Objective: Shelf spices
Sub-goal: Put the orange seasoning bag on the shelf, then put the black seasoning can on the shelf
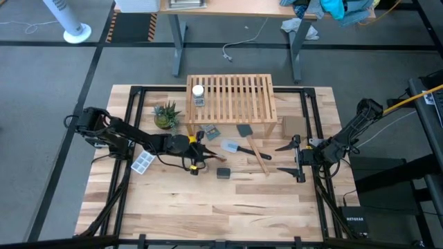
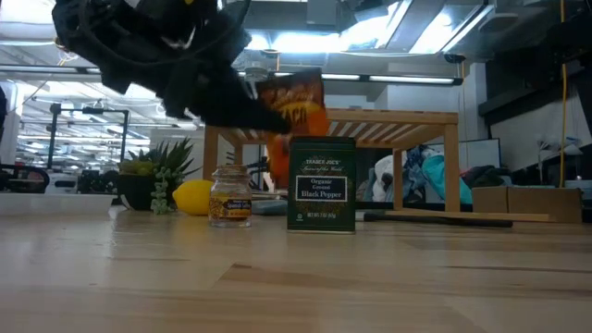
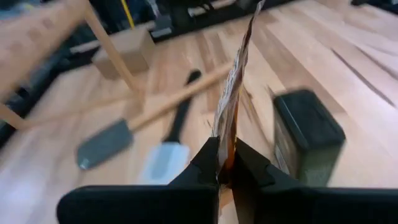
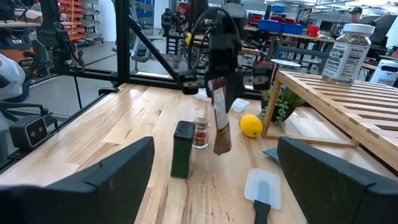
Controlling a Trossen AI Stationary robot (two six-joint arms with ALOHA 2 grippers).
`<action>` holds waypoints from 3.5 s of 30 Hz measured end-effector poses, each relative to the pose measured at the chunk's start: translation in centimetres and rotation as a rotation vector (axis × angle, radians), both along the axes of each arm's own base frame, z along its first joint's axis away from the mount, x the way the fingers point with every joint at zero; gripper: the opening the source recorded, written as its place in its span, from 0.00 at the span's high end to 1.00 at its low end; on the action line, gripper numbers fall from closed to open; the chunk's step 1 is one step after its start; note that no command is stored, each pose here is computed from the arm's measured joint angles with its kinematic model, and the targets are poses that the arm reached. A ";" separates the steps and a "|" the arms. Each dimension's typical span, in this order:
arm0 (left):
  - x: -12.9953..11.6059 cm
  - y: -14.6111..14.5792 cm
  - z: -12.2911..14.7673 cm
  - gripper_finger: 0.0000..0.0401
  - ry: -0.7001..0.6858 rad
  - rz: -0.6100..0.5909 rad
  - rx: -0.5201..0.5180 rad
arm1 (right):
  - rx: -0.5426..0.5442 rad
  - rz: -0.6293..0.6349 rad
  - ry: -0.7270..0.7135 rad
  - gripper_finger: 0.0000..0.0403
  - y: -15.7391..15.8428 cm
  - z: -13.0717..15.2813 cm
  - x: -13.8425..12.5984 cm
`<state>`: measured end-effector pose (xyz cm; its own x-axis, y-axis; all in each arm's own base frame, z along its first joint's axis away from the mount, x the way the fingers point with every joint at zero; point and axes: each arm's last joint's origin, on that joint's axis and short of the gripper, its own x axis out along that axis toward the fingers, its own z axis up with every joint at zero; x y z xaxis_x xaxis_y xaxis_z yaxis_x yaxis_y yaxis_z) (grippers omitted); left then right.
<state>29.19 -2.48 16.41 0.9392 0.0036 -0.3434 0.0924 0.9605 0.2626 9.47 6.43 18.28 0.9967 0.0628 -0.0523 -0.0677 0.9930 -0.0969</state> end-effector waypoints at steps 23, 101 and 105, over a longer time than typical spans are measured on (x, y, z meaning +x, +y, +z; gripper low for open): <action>0.8 6.1 16.1 0.99 -0.067 0.244 0.116 | -0.003 0.000 0.004 0.14 0.0 0.0 0.0; 0.9 10.6 16.7 0.66 0.084 0.413 0.155 | -0.005 0.000 0.005 0.14 0.0 -0.1 0.0; 1.1 10.7 17.3 0.66 0.027 0.409 0.183 | -0.005 0.000 0.005 0.14 0.0 -0.1 0.0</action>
<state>30.25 8.22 33.67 0.8385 0.4357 -0.3272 -0.2760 0.8574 0.4345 9.47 6.42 18.22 0.9964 0.0625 -0.0578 -0.0682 0.9925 -0.1015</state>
